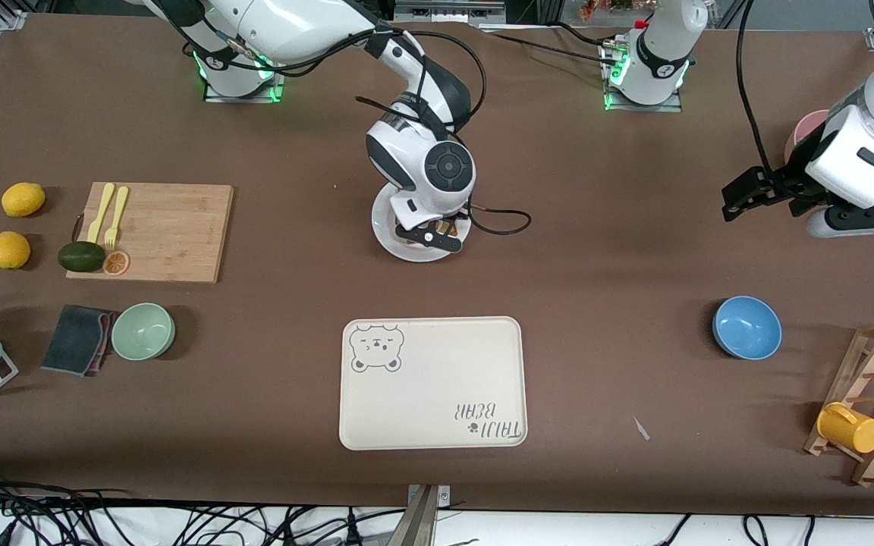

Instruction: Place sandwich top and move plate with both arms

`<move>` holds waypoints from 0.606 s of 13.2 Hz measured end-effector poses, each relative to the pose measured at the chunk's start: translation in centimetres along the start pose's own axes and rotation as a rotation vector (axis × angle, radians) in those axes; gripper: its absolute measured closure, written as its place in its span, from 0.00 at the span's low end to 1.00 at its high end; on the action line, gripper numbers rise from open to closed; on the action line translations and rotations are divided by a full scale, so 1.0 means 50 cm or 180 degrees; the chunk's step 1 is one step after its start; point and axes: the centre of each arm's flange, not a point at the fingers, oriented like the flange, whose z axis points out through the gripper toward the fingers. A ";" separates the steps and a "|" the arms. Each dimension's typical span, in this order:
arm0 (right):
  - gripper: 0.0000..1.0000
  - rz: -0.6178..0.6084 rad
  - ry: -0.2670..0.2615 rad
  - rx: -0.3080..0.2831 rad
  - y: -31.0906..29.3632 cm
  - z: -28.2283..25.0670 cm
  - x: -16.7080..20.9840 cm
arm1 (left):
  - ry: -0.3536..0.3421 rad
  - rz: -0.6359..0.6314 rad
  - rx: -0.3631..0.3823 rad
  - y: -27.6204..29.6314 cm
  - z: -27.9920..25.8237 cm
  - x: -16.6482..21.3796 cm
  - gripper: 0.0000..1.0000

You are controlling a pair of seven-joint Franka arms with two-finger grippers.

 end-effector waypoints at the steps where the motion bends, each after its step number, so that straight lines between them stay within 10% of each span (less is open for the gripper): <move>1: 0.88 0.0008 -0.0007 0.0010 0.001 -0.001 0.002 | 0.0000 0.0002 0.0000 0.001 0.000 0.000 0.00; 8: 0.15 0.0265 -0.0052 0.0215 0.046 -0.059 0.091 | 0.0000 0.0011 0.0000 0.004 0.000 -0.001 0.00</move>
